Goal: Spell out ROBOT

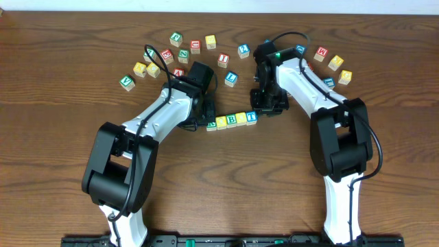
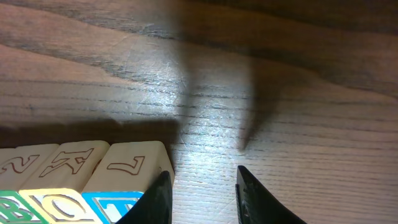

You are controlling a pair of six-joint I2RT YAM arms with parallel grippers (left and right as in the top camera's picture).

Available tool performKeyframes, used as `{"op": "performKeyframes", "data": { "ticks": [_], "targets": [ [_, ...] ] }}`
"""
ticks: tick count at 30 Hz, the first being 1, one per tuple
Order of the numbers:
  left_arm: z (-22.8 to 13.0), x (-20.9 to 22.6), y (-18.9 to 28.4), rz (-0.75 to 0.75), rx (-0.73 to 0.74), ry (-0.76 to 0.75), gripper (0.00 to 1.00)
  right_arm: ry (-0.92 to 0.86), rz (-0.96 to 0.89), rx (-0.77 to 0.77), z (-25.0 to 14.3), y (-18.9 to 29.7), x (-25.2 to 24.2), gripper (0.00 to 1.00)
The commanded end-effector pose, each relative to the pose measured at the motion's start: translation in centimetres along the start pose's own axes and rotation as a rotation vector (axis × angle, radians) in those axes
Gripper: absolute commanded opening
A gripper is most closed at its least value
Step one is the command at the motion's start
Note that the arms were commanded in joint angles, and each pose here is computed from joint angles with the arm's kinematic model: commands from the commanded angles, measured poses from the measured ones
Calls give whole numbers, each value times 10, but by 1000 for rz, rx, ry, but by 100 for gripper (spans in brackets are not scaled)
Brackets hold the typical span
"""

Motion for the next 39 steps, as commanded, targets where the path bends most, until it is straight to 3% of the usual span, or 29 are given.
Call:
{"op": "performKeyframes", "data": {
  "ticks": [1, 17, 23, 33, 39],
  "targets": [
    [-2, 0, -4, -8, 6, 10, 7, 4, 12, -5, -4, 3, 13, 29],
    [3, 0, -4, 19, -42, -39, 8, -29, 10, -11, -7, -2, 35, 29],
    [3, 0, -4, 19, -42, -41, 8, -28, 15, -32, -4, -1, 35, 22],
    [4, 1, -4, 22, -44, -41, 7, -30, -22, -92, -8, 31, 31, 22],
    [4, 2, -4, 38, -55, -40, 8, -10, -22, -39, -19, 36, 33, 18]
  ]
}}
Point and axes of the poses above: each gripper's point midway between its finger pads, its own y axis back along the fingers, its own x axis along the line the jaws close on, z = x × y, the point moved 10 cm from there along y, back along the fingers, and after that the axes turned 9 degrees about y, right-handed, at the moved point
